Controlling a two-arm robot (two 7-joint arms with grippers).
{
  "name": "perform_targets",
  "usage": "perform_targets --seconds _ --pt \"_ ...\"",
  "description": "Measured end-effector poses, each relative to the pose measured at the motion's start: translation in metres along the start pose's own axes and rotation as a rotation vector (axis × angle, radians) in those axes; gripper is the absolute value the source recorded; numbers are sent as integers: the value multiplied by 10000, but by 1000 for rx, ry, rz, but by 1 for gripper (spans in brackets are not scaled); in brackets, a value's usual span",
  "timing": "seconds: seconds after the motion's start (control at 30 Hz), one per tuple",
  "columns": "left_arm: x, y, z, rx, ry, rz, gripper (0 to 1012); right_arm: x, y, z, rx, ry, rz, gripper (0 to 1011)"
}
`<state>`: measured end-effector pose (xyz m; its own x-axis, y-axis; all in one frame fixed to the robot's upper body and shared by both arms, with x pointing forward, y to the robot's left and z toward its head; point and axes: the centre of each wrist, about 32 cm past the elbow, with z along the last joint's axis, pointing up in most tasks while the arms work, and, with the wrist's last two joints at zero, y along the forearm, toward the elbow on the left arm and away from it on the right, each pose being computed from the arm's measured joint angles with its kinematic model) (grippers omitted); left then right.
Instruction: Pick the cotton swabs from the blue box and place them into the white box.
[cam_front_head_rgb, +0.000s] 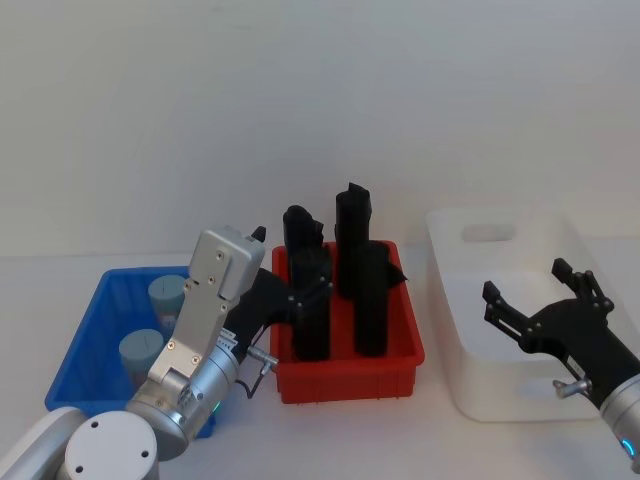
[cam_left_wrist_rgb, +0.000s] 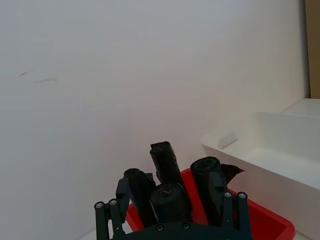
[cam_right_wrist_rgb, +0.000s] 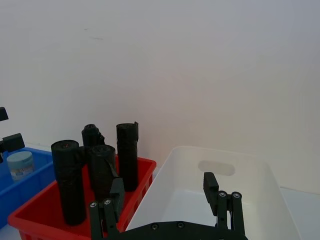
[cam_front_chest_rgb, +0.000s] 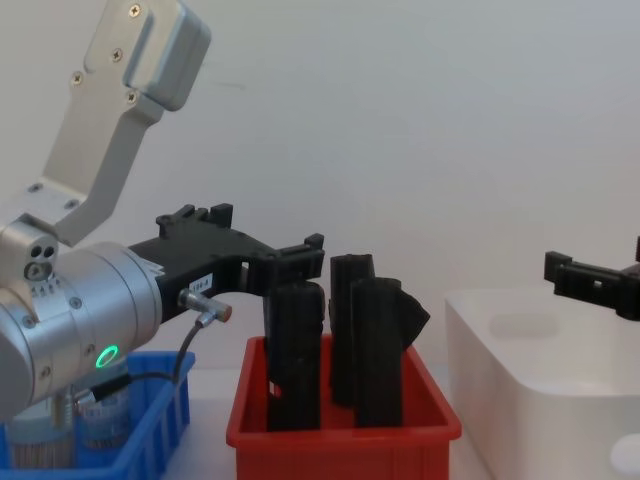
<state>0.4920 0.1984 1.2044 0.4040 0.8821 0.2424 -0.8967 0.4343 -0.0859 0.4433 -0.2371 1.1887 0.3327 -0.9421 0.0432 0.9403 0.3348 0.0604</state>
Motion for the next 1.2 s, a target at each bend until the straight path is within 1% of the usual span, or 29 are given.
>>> perform_targets --seconds 1.2 --pt "0 0 0 0 0 0 1003 0 0 0 0 0 0 1001"
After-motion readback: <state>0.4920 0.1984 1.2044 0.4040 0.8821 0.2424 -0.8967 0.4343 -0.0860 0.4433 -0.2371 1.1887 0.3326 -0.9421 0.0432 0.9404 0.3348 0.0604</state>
